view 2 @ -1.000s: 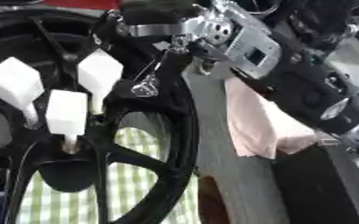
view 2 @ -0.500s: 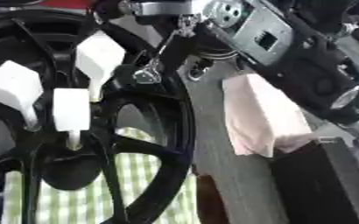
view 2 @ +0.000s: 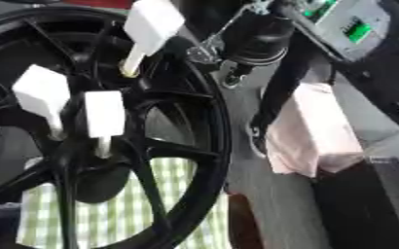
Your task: Pull the pin out of the wheel hub.
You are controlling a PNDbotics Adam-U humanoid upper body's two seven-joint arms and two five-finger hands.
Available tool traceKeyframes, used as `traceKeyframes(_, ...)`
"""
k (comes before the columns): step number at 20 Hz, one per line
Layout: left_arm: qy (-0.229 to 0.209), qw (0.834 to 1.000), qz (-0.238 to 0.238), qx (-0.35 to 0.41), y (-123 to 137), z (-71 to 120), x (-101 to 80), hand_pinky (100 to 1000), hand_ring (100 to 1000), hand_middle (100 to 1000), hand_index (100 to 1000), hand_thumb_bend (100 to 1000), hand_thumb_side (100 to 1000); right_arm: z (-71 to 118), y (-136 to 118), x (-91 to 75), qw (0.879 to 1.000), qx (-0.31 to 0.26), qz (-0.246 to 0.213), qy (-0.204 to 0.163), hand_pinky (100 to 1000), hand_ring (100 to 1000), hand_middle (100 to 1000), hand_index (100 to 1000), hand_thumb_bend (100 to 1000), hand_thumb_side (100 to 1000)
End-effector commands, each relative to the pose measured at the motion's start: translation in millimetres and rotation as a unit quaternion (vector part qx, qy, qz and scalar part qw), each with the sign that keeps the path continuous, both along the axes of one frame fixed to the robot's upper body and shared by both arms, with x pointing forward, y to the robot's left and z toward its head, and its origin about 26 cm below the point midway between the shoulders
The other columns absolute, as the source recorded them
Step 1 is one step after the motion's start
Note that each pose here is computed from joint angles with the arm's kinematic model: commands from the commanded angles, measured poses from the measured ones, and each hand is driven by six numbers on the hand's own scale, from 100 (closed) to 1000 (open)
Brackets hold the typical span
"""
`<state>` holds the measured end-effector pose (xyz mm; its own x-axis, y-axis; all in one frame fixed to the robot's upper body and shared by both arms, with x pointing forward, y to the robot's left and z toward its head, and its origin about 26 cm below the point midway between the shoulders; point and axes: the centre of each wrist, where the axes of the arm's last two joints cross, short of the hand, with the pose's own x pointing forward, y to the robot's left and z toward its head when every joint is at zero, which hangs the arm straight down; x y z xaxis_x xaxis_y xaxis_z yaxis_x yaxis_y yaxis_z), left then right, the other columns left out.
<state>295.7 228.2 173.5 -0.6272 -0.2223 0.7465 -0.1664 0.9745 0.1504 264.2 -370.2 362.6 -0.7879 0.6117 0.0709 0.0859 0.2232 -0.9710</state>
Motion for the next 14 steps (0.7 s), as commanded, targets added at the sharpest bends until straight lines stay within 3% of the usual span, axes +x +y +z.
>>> traceKeyframes(1, -0.013, 1.0, 0.013, 0.002, 6.6, 4.6, -2.4, 781, 588, 578, 705, 245, 762, 13.1, -18.7, -7.7, 0.999, 0.027, -0.033, -0.028, 814, 807, 124, 259, 100, 100)
traceKeyframes(5, -0.007, 0.999, 0.033, -0.007, 11.9, -0.1, -4.1, 782, 588, 578, 705, 246, 759, -8.5, -47.4, -16.9, 0.99, 0.077, -0.105, -0.053, 810, 778, 137, 262, 100, 100)
traceKeyframes(10, -0.009, 0.999, 0.04, -0.014, 13.2, -0.8, -4.3, 782, 588, 578, 706, 248, 754, -69.4, -70.3, -42.0, 0.967, 0.123, -0.203, -0.093, 809, 780, 141, 271, 100, 100)
traceKeyframes(14, -0.009, 0.999, 0.042, -0.019, 13.4, -1.7, -4.5, 783, 588, 578, 706, 249, 753, -116.8, -92.7, -68.5, 0.942, 0.171, -0.266, -0.113, 811, 786, 156, 288, 100, 100)
